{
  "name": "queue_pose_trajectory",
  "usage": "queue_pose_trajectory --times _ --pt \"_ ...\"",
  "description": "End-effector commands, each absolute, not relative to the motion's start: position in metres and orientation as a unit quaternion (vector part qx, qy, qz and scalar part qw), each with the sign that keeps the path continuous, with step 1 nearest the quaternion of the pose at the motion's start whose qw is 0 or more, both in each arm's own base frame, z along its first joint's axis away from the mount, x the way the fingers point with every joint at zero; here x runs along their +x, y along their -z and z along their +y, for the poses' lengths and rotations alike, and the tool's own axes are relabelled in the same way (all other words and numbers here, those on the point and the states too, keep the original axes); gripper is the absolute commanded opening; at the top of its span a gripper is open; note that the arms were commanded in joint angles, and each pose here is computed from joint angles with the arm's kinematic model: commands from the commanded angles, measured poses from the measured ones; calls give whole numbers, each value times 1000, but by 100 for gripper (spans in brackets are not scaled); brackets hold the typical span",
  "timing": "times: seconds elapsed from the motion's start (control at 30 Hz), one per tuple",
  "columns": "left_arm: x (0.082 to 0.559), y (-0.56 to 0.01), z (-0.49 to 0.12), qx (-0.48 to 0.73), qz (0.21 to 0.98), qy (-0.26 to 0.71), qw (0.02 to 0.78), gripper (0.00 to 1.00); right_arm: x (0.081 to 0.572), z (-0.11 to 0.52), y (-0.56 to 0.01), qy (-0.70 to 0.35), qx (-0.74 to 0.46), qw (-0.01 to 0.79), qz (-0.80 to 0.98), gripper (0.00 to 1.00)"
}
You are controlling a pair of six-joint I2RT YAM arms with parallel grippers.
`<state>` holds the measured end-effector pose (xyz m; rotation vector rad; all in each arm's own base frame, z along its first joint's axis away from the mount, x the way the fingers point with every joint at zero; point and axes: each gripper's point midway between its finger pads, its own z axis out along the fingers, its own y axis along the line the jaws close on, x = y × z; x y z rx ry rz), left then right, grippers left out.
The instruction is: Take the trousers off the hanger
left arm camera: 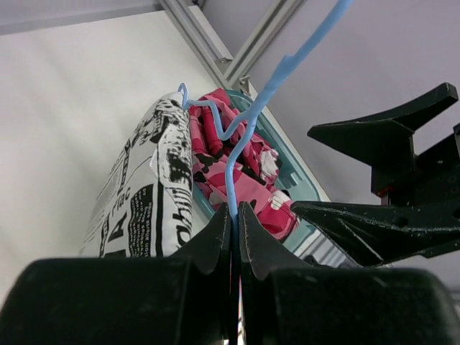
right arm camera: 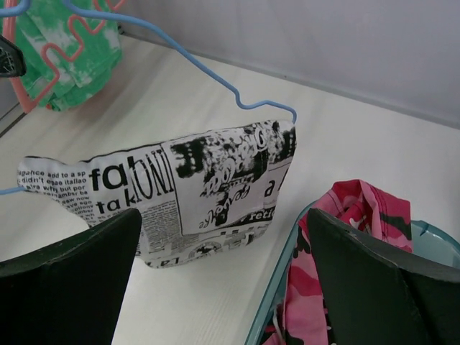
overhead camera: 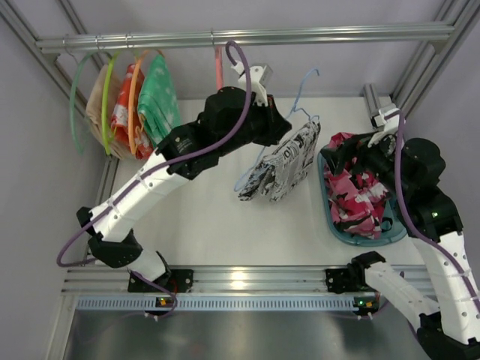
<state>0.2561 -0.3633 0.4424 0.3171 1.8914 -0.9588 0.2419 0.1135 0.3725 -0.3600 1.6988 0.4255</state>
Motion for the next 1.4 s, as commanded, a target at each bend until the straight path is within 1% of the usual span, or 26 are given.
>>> queue_pose_trajectory --times 0.0,0.17,0.27,0.33,0.43,0.5,0.57,0.67,0.77,0.93,1.1,1.37 --pt "270 -529 -350 15 692 409 594 0 241 116 -381 -192 -170 634 730 99" --pt "272 -534 -355 5 680 346 646 0 246 132 -368 -213 -192 623 728 99" --pt "281 -535 -351 -36 679 311 664 0 254 144 -354 -219 -192 607 739 99" --pt "288 -536 -345 -62 676 294 673 0 254 154 -349 -233 -198 612 730 99" --pt "292 -538 -340 -86 670 289 678 0 250 168 -350 -248 -205 647 692 99" --pt "294 -540 -341 -95 665 289 682 0 252 172 -339 -237 -208 658 684 99" --pt "296 -542 -339 -100 662 285 686 0 258 173 -345 -222 -205 683 665 99" --pt "299 -545 -338 -110 657 281 691 0 265 179 -342 -217 -198 693 658 99" --pt "301 -543 -338 -117 657 275 693 0 275 189 -340 -217 -196 698 654 100" --pt "303 -538 -344 -112 660 273 691 0 268 216 -342 -265 -222 692 633 99" --pt "304 -534 -348 -105 662 269 692 0 281 219 -337 -252 -206 700 635 99" --pt "305 -533 -353 -99 662 272 691 0 294 229 -331 -246 -214 704 631 99"
